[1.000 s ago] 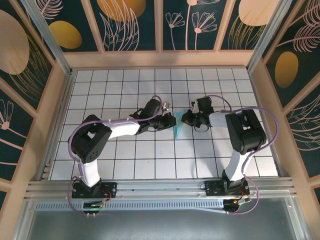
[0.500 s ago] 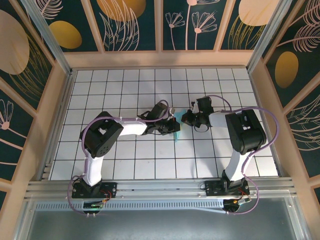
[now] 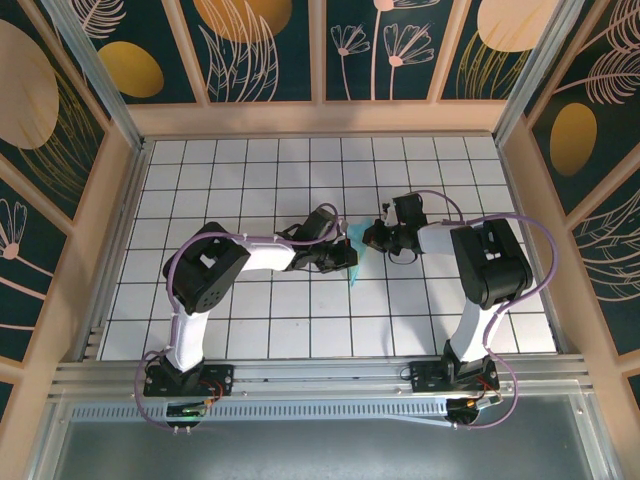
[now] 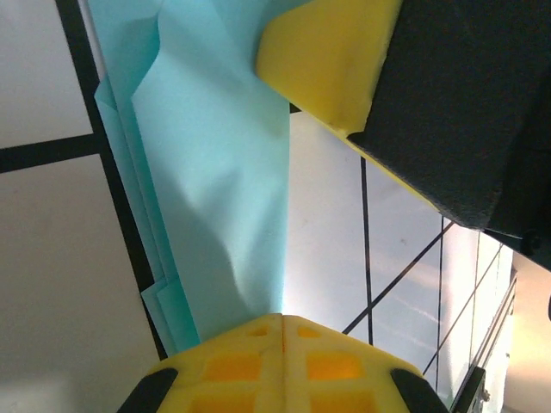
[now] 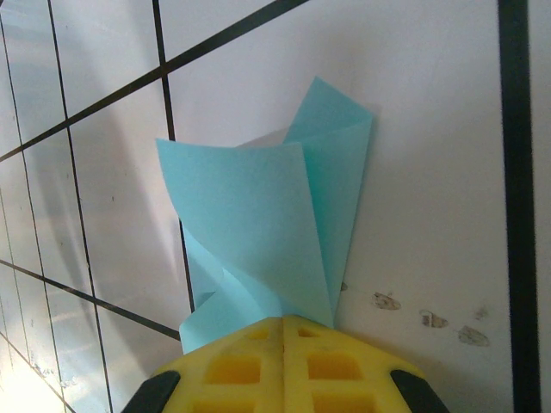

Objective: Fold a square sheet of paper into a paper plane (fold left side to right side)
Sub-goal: Fold the wing for the fifth time at the center of the table.

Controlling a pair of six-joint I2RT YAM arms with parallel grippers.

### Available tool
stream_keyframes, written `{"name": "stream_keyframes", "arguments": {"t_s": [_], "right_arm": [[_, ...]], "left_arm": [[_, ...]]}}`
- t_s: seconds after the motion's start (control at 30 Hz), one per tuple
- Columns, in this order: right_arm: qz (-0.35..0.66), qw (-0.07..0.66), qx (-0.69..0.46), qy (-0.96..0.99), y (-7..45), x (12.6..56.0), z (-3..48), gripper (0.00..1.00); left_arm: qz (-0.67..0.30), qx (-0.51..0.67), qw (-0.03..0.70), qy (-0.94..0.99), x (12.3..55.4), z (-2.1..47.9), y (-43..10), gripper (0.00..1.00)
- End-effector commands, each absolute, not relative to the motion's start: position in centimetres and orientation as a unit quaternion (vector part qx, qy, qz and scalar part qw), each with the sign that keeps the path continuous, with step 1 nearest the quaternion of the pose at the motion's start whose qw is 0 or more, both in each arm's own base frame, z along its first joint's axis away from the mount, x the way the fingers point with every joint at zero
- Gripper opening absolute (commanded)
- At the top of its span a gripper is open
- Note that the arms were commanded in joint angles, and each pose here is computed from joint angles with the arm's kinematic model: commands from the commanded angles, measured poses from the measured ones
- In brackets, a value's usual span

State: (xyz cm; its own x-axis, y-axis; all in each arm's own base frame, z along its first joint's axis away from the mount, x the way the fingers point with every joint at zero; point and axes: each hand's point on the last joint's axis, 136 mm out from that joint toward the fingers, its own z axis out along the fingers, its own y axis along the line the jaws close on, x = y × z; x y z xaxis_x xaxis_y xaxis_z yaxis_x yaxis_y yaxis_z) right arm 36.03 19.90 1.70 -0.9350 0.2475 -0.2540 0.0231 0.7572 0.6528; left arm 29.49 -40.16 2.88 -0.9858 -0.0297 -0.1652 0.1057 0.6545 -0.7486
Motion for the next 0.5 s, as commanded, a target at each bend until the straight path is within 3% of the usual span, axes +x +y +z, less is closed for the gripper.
{"name": "stream_keyframes", "arguments": {"t_s": [0.0,0.27,0.47], "right_arm": [[0.289,0.106,0.093,0.947,18.9,33.3,-2.2,0.0],[0.298,0.116,0.087,0.944,19.4,34.3,-1.0,0.0],[0.328,0.154,0.065,0.93,20.7,36.7,2.6,0.0]], "left_arm": [[-0.385,0.017,0.068,0.92,28.8,0.5,-39.1,0.04],[-0.372,0.012,0.057,0.927,28.2,-1.0,-38.4,0.04],[-0.352,0.017,0.051,0.934,27.6,-2.2,-38.3,0.03]]}}
